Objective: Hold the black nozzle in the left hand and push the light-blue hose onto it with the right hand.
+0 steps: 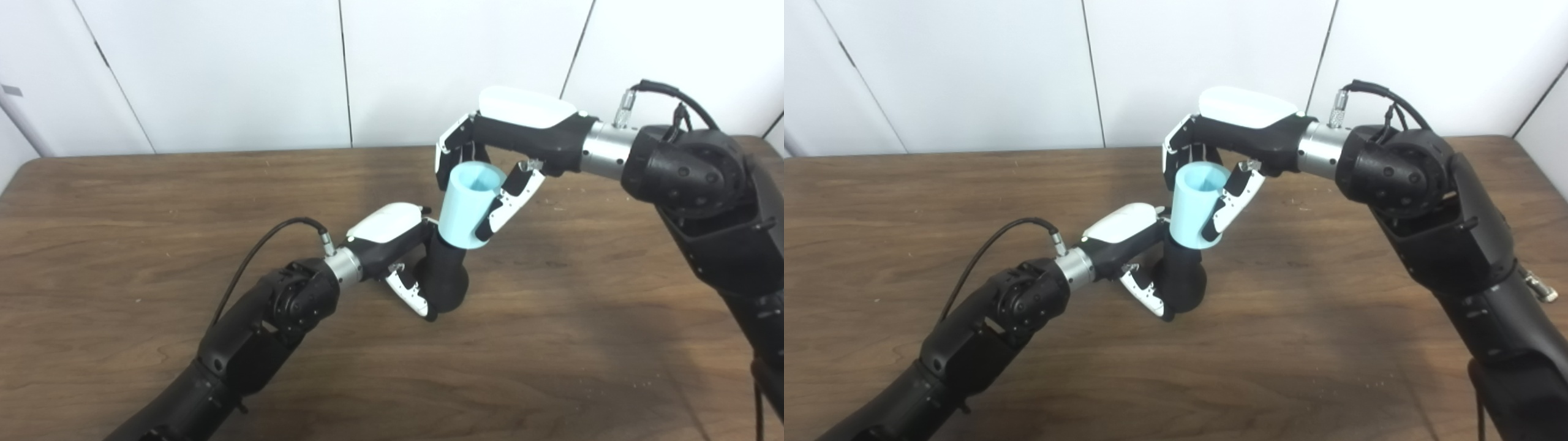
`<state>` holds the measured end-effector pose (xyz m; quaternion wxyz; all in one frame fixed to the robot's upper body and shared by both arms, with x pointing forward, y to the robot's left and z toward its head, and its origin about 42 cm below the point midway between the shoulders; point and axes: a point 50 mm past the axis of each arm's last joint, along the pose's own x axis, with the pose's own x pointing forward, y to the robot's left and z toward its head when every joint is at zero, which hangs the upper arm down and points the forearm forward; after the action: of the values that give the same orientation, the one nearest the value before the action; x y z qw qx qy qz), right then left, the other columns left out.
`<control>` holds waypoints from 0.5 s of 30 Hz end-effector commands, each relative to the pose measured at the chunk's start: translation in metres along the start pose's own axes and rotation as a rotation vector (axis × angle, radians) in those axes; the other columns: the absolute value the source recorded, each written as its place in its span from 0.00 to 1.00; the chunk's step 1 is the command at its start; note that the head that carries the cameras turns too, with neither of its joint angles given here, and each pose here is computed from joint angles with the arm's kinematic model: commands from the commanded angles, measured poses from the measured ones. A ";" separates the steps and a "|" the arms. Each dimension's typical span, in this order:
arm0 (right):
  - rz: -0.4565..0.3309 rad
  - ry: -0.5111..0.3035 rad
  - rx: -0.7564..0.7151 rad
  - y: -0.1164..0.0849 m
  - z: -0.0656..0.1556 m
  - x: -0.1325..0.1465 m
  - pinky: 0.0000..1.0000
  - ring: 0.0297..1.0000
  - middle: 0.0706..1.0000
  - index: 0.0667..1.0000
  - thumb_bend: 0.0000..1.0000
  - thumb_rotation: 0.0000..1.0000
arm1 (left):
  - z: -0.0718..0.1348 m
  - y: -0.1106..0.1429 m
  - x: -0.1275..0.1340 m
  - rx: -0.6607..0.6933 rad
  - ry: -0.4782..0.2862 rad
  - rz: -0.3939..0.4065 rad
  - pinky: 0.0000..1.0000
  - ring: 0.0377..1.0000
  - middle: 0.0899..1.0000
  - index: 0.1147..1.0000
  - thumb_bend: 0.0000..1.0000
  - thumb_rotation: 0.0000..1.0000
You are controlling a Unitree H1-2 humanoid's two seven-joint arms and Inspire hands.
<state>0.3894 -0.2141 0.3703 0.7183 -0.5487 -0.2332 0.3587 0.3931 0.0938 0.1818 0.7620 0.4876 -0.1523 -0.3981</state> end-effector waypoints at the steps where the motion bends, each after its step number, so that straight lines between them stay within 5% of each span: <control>1: -0.043 -0.044 -0.061 -0.022 0.007 -0.001 0.38 0.44 0.45 0.44 0.50 0.00 | -0.016 -0.048 -0.011 -0.028 0.096 -0.236 1.00 0.59 0.44 0.41 0.53 0.00; 11: -0.050 -0.052 -0.037 -0.013 0.007 0.006 0.39 0.44 0.44 0.45 0.50 0.00 | -0.015 -0.050 -0.009 -0.022 0.088 -0.236 1.00 0.61 0.45 0.41 0.53 0.00; 15: -0.061 -0.042 -0.028 0.006 0.006 0.011 0.38 0.44 0.44 0.45 0.50 0.00 | -0.013 -0.049 -0.008 -0.021 0.088 -0.238 1.00 0.60 0.45 0.41 0.53 0.00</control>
<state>0.3931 -0.2048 0.3609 0.7248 -0.5384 -0.2468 0.3519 0.3931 0.0935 0.1820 0.7609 0.4889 -0.1523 -0.3985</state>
